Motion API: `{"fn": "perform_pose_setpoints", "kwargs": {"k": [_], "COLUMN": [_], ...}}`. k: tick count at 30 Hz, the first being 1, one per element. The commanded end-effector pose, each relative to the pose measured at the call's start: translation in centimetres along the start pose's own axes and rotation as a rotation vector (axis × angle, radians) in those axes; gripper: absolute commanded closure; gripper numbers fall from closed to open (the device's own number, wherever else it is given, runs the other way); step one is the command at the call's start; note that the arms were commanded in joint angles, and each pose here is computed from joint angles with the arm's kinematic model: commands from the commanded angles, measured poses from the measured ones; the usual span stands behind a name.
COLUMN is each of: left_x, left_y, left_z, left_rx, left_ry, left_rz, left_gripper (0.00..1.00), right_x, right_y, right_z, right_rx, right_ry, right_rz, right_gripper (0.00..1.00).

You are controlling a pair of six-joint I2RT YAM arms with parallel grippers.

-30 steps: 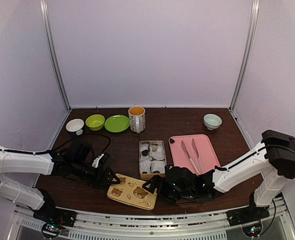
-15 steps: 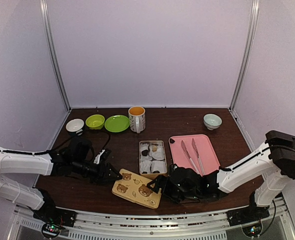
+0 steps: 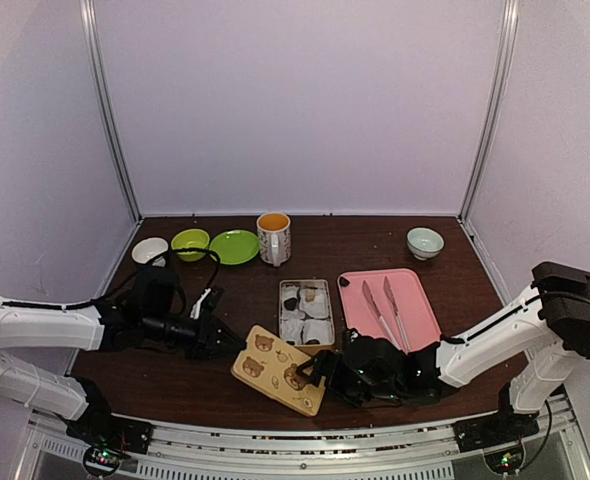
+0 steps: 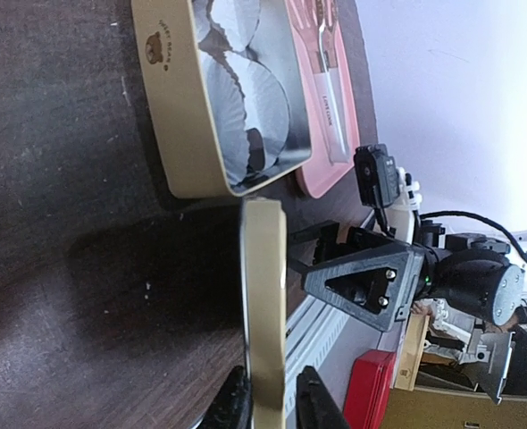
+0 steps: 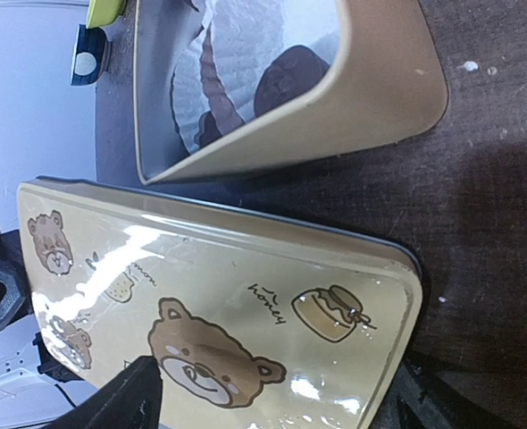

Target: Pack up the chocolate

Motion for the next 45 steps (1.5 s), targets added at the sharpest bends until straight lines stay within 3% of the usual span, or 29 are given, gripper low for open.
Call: {"fn": "perform_pose_setpoints", "kwargs": {"k": [1,18,26,29,31,36,40,45], "left_x": [-0.5,-7.0,-7.1,-6.7,-6.4,-5.6,-4.9,-3.5], "left_y": [0.0,5.2,6.2,6.3,6.3,6.5,6.8,7.5], "left_z": [-2.6,-4.1,-4.5,-5.0,-5.3,-6.3,-7.7,-10.4], "left_rx": [-0.087,-0.217,-0.267,-0.283,-0.294,-0.323,-0.349,-0.434], "left_ry": [-0.083,-0.036,0.032,0.020,0.012,-0.001,-0.061,-0.184], "left_rz": [0.067,0.169,0.181,0.174,0.172,0.173,0.168,0.145], "left_gripper": [0.80,0.80,0.82,0.91,1.00,1.00,1.00,1.00], "right_x": [0.2,2.9,4.1,4.7,5.4,8.0,10.6,13.2], "right_y": [0.2,1.7,2.3,2.6,2.9,3.8,4.5,3.8], "right_z": [0.6,-1.2,-1.5,-1.0,-0.5,1.7,4.3,7.8], "right_rx": [-0.023,-0.052,-0.033,0.002,0.042,0.232,0.474,0.840], "right_ry": [0.071,0.055,0.043,0.037,0.031,0.007,-0.003,0.130], "right_rz": [-0.006,-0.118,-0.171,-0.205,-0.240,-0.359,-0.441,-0.349], "right_gripper": [0.13,0.13,0.13,0.13,0.13,0.11,0.10,0.00]}}
Point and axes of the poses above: each gripper's point midway between its finger pads, its own x axis back along the fingers, its own z axis along the line the jaws close on, y = z × x, the point moved 10 cm from there along x, back along the fingers, and after that the axes turned 12 degrees about -x, right-handed, at the moved point
